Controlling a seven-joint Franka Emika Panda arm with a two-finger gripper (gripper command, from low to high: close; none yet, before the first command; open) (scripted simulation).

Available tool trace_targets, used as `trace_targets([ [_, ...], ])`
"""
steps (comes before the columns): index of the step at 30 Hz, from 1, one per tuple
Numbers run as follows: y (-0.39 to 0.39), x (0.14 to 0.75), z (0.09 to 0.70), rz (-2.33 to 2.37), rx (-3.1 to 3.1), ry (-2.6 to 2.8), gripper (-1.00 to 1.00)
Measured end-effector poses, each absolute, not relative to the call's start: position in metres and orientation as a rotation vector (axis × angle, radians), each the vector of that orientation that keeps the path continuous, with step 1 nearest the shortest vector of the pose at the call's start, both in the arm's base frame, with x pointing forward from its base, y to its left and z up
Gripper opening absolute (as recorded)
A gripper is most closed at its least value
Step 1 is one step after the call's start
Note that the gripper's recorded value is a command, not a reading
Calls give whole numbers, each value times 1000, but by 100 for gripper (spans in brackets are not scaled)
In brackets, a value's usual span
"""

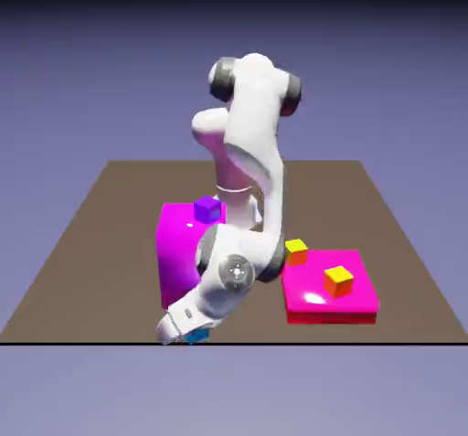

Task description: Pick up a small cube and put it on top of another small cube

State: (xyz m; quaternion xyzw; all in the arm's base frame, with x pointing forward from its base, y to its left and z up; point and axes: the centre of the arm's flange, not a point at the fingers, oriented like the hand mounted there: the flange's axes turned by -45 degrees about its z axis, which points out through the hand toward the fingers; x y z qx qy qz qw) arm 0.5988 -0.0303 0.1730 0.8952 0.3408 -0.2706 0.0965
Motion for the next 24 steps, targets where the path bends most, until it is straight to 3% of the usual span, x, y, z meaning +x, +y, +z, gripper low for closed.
trace_targets([
  [8,151,536,229,-575,2020,1895,-100],
  [16,305,397,290,-294,989,2398,-100],
  [20,290,408,242,-284,933,2402,-100],
  [21,286,411,231,-284,933,2404,100],
  [24,291,407,247,-283,933,2401,100],
])
